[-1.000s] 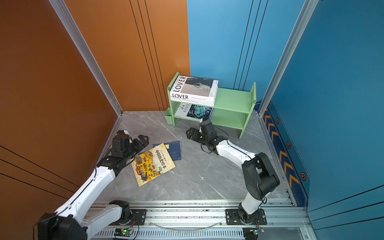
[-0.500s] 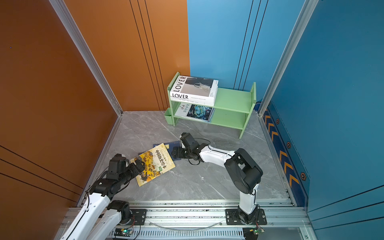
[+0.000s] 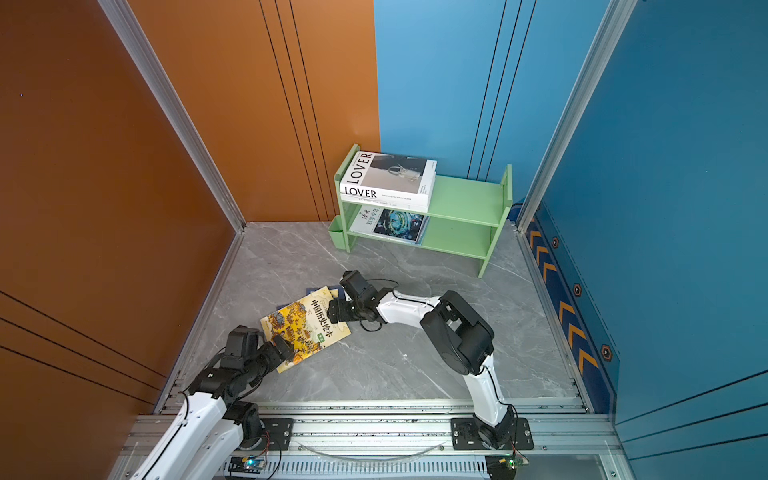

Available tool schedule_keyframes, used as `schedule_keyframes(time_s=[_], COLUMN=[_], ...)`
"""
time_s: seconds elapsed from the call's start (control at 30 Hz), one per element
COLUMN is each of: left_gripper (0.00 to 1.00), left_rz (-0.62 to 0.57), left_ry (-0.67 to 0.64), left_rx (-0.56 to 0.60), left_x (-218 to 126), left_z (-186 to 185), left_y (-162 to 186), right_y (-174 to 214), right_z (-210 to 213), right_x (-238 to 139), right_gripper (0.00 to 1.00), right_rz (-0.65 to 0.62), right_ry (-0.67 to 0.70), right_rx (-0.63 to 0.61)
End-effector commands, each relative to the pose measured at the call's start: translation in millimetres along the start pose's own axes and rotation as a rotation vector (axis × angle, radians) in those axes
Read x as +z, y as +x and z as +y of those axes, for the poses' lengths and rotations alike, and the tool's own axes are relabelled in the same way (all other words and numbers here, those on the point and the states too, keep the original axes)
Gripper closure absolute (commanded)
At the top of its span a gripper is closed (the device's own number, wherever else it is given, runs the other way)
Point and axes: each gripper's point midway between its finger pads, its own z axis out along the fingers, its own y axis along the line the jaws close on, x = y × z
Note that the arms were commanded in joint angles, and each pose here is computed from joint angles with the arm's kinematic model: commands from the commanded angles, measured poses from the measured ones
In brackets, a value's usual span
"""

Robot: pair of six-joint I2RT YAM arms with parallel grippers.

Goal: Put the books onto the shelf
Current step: 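Move both grippers down to the yellow history picture book's edges, then grasp the yellow picture book's edges with both grippers and lift it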

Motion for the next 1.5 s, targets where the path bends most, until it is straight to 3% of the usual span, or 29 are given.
schedule_keyframes(time_s=[0.0,0.23,0.53,0.83,0.97,1.1,1.47], left_gripper=[0.01,0.01,0.01,0.00,0.01,0.01,0.00], left_rz=[0.004,0.004,-0.015,-0.005,-0.006,0.004,-0.006], left_ry=[0.077,0.195,0.303,0.350,0.349,0.354,0.385], left_rx=[-0.053,-0.094,-0.095,-0.058,-0.054,-0.053,-0.043], left_x=[7,13,10,6,6,7,-1], left_z=[-11,-31,-56,-72,-73,-76,-88], left_y=[1,-1,-12,-16,-17,-16,-25], right_y=[18,19,-26,-24,-25,-36,-31], right_z=[-6,20,56,39,38,50,34], right_x=[17,21,-26,-42,-48,-60,-54], right_gripper=[0.15,0.21,0.29,0.56,0.55,0.51,0.78], right_rz=[0.068,0.109,0.006,-0.018,-0.027,-0.052,-0.046], right_ry=[0.008,-0.167,-0.537,-0.421,-0.423,-0.508,-0.405], right_rx=[0.011,0.068,0.248,0.271,0.286,0.299,0.291])
